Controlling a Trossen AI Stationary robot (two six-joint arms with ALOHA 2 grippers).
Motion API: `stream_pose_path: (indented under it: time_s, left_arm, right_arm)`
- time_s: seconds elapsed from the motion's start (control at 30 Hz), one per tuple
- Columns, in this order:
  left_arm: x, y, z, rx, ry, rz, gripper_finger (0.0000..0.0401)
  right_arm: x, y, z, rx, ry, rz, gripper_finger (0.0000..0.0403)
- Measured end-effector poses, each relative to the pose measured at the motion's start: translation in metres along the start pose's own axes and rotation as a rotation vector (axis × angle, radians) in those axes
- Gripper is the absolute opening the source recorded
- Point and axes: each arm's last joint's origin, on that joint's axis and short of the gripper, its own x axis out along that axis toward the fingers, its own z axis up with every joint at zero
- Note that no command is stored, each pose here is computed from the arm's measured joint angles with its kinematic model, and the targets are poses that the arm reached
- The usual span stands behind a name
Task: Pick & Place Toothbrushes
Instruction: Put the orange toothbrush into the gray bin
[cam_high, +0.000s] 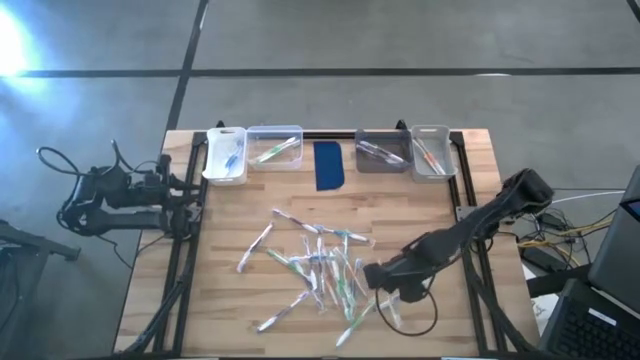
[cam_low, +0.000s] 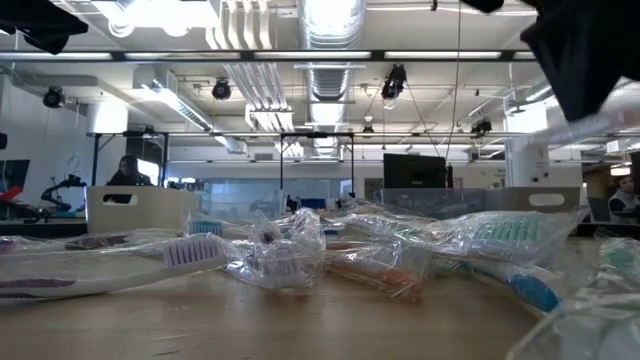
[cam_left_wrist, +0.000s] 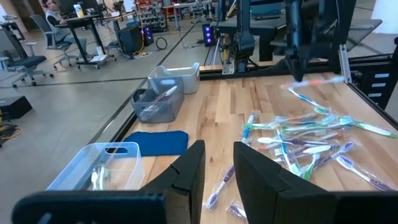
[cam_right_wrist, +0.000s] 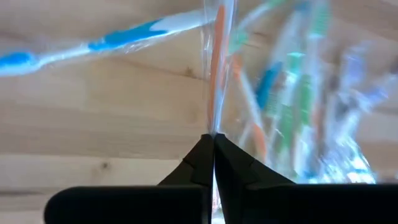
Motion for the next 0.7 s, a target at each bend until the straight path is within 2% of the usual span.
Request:
stream_pose_path:
  time_s: [0.17, 0.27, 0.43, 0.7]
  left_arm:
    - [0.0, 0.0, 0.0, 0.0, 0.0, 0.0, 0.009]
    - [0.0, 0.0, 0.0, 0.0, 0.0, 0.0, 0.009]
    - [0.0, 0.0, 0.0, 0.0, 0.0, 0.0, 0.009]
    - [0.0, 0.0, 0.0, 0.0, 0.0, 0.0, 0.009]
  right_arm:
    - [-0.035, 0.006, -0.004, 0.179, -0.06, -0.098, 0.0006]
    - [-0.054, 0.009, -0.01, 0.384, -0.083, -0.166, 0.0006]
    - [-0.077, 0.013, -0.028, 0.707, -0.014, -0.315, 0.0007]
    - [-0.098, 0.02, -0.068, 1.252, 0.043, -0.471, 0.0007]
